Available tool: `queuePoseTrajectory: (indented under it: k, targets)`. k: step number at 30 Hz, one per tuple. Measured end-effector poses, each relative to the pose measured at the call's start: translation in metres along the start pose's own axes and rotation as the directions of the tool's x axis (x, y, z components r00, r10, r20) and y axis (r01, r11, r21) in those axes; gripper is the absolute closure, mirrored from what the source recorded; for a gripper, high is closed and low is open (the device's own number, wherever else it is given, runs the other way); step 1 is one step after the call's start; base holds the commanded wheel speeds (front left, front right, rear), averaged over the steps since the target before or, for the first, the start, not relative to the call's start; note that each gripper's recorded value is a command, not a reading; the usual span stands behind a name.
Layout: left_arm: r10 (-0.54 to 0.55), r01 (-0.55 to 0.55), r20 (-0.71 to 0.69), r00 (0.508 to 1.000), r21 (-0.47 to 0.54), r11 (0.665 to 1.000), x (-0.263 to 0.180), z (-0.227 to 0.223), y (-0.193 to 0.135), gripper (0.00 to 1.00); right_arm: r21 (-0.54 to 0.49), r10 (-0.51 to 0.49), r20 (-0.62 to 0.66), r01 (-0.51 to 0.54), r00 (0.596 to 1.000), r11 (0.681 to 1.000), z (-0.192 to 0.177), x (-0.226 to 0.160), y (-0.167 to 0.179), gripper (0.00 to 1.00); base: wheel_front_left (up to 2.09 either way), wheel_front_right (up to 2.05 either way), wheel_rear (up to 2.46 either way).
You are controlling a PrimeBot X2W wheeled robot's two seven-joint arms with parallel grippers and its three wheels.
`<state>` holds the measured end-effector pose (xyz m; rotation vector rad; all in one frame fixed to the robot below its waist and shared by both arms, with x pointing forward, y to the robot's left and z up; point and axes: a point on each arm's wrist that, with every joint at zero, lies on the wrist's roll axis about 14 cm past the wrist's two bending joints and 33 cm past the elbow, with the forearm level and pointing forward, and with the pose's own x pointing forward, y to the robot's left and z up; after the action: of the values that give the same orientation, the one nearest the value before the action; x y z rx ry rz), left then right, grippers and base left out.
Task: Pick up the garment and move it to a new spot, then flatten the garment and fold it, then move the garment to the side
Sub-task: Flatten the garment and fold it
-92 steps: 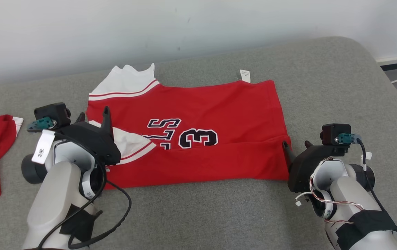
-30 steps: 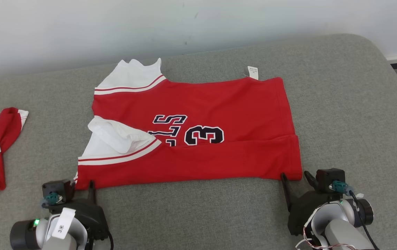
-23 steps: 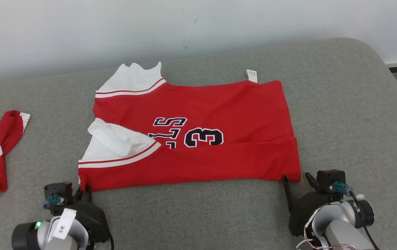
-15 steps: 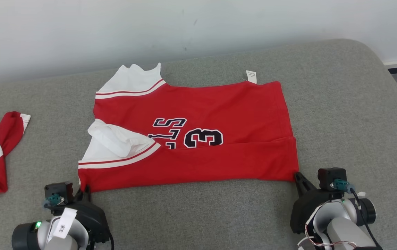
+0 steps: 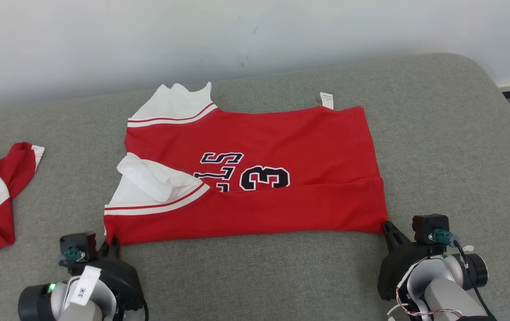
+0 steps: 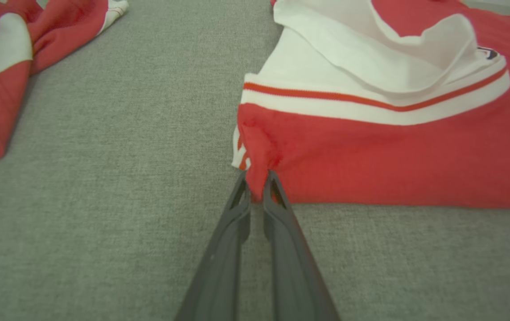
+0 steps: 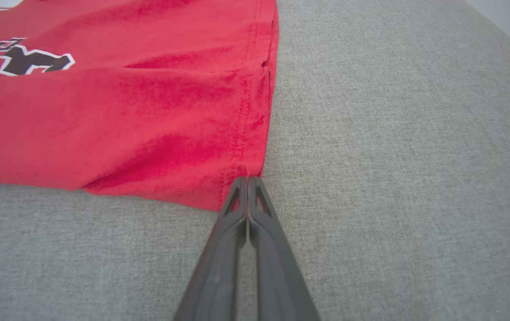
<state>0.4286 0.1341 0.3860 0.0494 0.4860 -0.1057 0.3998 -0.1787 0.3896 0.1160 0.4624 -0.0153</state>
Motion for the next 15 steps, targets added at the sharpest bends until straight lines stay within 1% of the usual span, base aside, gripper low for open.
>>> queuePoseTrajectory:
  k: [6, 8, 11, 15]
  targets:
    - [-0.004, 0.004, -0.004, 1.000, -0.021, 1.000, -0.006, -0.005, -0.004, 1.00, -0.001, 0.003, -0.007, -0.003, 1.000, 1.000, -0.003, -0.003, 0.001, 1.00, 0.00, 0.00, 0.00]
    - [-0.012, 0.012, -0.005, 1.000, -0.047, 0.999, -0.013, -0.009, -0.007, 1.00, 0.004, 0.006, 0.001, -0.006, 1.000, 1.000, -0.005, -0.008, 0.000, 1.00, 0.00, 0.00, 0.00]
    - [-0.026, 0.026, 0.002, 1.000, -0.066, 0.997, -0.021, -0.011, -0.012, 1.00, 0.005, 0.001, -0.009, -0.001, 1.000, 1.000, -0.012, -0.015, -0.007, 1.00, 0.00, 0.00, 0.00]
    - [-0.034, 0.036, 0.031, 0.999, -0.084, 0.996, -0.031, -0.006, -0.013, 1.00, -0.004, 0.005, 0.009, -0.005, 1.000, 1.000, -0.011, -0.022, -0.012, 1.00, 0.00, 0.00, 0.00]
